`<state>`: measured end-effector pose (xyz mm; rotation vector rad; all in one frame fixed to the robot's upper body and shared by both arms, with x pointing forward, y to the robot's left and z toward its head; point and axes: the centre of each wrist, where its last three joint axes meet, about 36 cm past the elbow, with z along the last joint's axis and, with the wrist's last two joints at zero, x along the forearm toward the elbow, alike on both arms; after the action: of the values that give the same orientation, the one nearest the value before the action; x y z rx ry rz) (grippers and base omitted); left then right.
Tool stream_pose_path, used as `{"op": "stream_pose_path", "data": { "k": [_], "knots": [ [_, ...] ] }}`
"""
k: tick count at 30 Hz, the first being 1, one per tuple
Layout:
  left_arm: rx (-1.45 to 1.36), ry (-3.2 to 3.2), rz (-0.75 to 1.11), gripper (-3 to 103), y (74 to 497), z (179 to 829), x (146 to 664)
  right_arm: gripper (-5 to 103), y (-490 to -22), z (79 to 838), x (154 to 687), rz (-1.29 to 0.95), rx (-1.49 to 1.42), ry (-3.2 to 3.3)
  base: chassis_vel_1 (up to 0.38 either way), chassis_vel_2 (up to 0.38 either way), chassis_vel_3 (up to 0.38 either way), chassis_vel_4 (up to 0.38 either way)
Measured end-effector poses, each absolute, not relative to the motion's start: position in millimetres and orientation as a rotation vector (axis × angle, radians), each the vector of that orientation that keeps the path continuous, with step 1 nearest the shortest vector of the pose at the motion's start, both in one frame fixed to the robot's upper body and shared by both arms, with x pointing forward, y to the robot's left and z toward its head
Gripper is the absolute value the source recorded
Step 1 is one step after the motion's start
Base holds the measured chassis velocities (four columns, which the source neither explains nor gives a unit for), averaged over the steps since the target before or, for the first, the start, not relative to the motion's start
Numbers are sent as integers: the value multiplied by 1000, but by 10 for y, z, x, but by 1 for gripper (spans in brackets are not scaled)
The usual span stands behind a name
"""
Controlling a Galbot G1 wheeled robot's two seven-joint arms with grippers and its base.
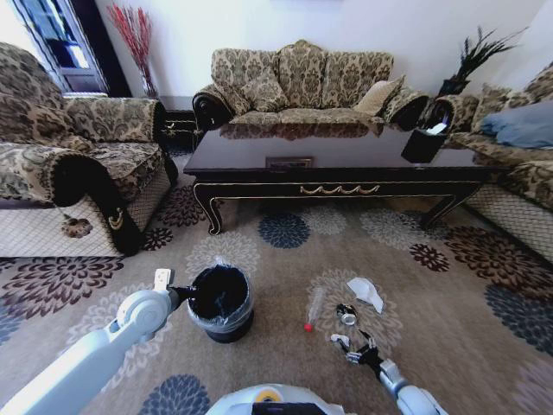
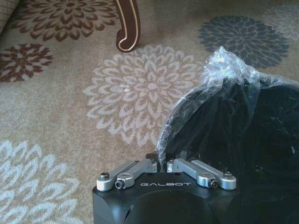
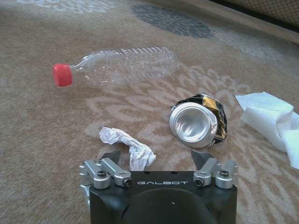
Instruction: Move to the front of the table and pick up the trash from the floor, then place it into the trash bin.
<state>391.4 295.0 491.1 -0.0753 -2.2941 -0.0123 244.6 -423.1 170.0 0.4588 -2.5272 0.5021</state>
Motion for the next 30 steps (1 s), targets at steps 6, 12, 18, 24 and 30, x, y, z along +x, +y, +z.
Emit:
{"op": "stream_pose_path", "data": {
  "k": [6,12,18,24,30],
  "knots": [
    [-68,-2293,-12,3,2954,4904,3909,66,-4231,1629,2432,505,450,-2520,0,0,0,0],
    [-52,-2297,-12,3,2989,4917,3918,44,-4197,1612,2435,510,454,-2520,0,0,0,0],
    [-55,-2293,-7,3,2984,4903,3912,18,-4176,1619,2419,513,446,-2521,0,0,0,0],
    [-66,-2285,-9,3,2955,4874,3902,1,-4180,1606,2357,515,440,-2513,0,0,0,0],
    [-98,-2280,-18,3,2874,4862,3910,0,-4203,1678,2357,518,430,-2534,0,0,0,0]
  ]
}}
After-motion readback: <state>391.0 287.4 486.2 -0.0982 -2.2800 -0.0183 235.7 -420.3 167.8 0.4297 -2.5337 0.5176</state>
